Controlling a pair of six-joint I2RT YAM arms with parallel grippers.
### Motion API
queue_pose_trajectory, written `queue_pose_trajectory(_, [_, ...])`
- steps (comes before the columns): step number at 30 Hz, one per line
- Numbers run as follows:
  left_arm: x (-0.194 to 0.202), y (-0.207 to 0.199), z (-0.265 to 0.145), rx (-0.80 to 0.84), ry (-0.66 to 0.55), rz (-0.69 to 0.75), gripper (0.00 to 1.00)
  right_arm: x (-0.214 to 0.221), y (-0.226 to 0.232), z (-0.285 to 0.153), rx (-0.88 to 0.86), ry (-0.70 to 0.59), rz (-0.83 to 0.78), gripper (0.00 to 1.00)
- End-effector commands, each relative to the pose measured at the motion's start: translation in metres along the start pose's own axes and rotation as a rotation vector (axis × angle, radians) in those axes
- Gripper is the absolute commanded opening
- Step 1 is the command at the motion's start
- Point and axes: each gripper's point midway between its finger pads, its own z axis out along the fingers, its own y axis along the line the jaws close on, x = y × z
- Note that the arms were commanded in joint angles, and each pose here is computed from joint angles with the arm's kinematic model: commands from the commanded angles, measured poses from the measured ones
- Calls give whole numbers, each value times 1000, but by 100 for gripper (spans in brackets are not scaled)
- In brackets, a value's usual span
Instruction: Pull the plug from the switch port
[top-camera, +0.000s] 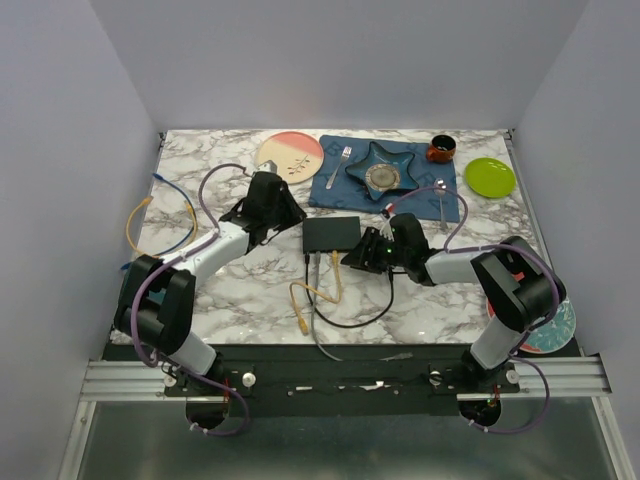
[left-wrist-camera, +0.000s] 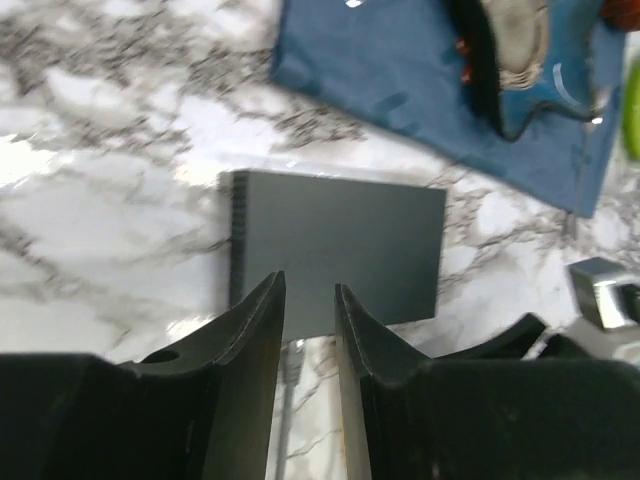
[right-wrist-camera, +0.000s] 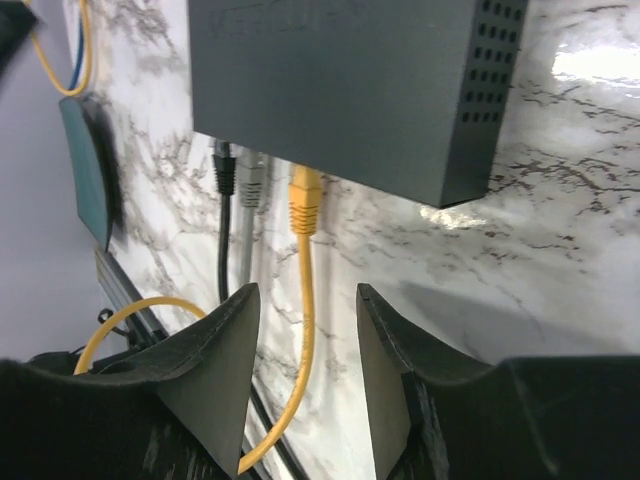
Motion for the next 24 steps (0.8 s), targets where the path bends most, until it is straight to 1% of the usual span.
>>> queue_pose_trajectory(1, [10, -34, 22, 104, 56, 46, 33, -7, -2, 12, 1, -4, 1, 52])
queue_pose_trajectory(2, [14, -38, 26, 112, 63, 50, 31, -7, -2, 14, 0, -1, 5, 52])
queue_pose_trajectory(4, [30, -33, 36, 100, 113, 50, 27, -8, -2, 18, 0, 3, 11, 52])
queue_pose_trajectory(5, [34, -38, 40, 117, 112, 56, 26, -9, -3, 20, 1, 2, 11, 52])
queue_pose_trajectory(9, [53, -27, 53, 92, 164, 53, 23, -14, 2, 24, -14, -4, 25, 51])
queue_pose_trajectory(17, [65, -9, 61, 27, 192, 56, 20, -18, 5, 36, -39, 2, 72, 51])
queue_pose_trajectory(24, [68, -6, 62, 22, 201, 57, 18, -18, 5, 43, -48, 5, 107, 50])
